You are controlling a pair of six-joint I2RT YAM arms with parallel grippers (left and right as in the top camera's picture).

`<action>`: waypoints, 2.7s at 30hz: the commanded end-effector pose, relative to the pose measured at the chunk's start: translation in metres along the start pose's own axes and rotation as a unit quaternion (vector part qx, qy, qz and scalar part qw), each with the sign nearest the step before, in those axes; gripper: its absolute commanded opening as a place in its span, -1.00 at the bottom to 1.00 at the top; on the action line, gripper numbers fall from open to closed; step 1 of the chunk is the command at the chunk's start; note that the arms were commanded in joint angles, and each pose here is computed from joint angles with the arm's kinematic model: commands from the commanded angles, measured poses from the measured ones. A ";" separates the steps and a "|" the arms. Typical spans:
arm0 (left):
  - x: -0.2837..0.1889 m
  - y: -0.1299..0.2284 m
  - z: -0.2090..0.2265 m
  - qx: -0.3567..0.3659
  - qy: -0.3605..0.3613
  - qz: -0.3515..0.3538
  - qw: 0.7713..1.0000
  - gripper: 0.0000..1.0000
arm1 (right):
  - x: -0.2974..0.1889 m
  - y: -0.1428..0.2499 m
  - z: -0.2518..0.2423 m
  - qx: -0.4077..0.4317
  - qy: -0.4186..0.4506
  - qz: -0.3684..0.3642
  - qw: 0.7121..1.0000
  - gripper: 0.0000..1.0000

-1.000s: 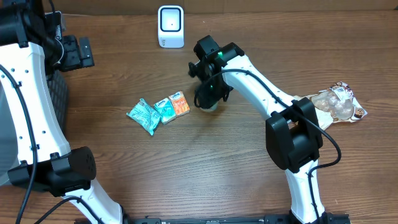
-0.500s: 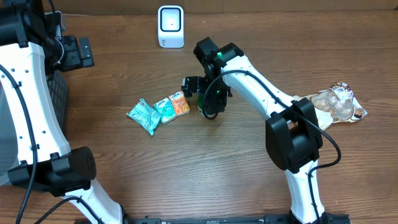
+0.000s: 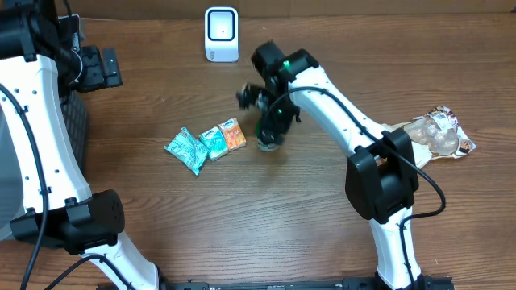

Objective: Scan the item barcode
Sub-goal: 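Lower the right gripper over the green-lidded jar and align with it, then close the right gripper around the jar's body below the green lid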

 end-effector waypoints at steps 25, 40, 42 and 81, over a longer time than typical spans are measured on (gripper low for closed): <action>-0.002 0.000 0.002 0.007 0.000 -0.003 1.000 0.99 | 0.022 0.001 0.006 0.490 -0.006 -0.004 0.872 0.27; -0.002 0.000 0.002 0.007 0.000 -0.003 1.000 0.99 | -0.027 -0.018 0.000 0.176 0.020 -0.056 0.983 0.13; -0.002 0.000 0.002 0.007 0.000 -0.003 1.000 0.99 | -0.028 -0.014 0.005 0.083 0.019 -0.045 0.995 0.11; -0.002 0.000 0.002 0.007 0.000 -0.003 1.000 0.99 | -0.053 0.018 0.012 0.236 0.038 0.029 0.971 0.80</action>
Point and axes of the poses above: each gripper's point midway between its finger pads, its own x axis out along the fingers, its own z axis along the line the jaws close on, y = z × x, the point moved 2 cm from there along -x, back along the fingers, and after that the axes turned 1 degree about x, right-handed, at the moved point
